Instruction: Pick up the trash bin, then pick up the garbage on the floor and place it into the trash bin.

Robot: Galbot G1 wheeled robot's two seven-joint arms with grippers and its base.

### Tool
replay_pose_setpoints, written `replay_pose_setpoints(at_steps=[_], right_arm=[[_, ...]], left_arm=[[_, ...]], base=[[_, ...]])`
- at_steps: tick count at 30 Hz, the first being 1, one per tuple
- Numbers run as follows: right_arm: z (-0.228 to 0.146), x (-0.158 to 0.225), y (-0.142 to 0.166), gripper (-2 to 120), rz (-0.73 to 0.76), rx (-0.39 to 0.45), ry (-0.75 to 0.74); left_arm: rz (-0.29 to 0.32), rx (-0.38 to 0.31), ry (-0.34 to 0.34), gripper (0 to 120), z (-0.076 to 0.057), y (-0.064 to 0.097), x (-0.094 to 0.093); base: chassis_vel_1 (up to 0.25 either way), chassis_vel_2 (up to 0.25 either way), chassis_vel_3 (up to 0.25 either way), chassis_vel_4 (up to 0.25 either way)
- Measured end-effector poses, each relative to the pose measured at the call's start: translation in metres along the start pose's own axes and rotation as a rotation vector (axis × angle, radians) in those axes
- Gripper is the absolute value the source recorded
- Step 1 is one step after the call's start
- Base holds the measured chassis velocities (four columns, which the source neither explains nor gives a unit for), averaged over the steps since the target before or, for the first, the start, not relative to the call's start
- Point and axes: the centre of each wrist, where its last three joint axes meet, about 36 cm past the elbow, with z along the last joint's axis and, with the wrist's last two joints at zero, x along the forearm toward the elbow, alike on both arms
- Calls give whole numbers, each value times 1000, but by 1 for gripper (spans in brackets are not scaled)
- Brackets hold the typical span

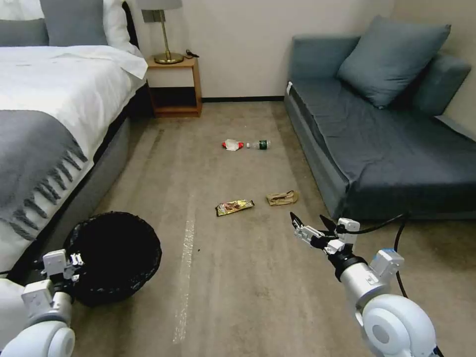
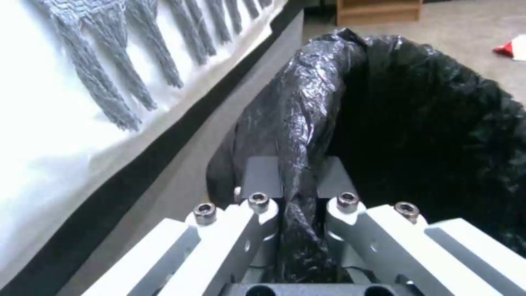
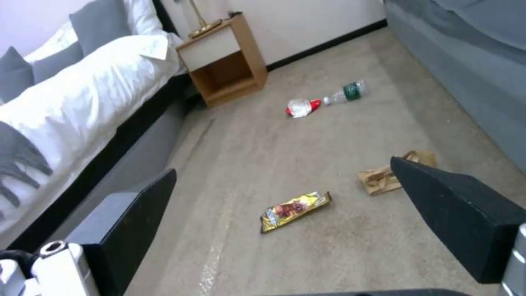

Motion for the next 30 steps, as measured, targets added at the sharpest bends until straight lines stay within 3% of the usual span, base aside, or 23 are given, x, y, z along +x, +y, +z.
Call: replay_pose_setpoints(at_steps=[30], right_arm=[[3,8,3,100,-1,9,-27]], left_arm=[[30,4,8,6,10,-1,5]], base=[[0,0,0,0]])
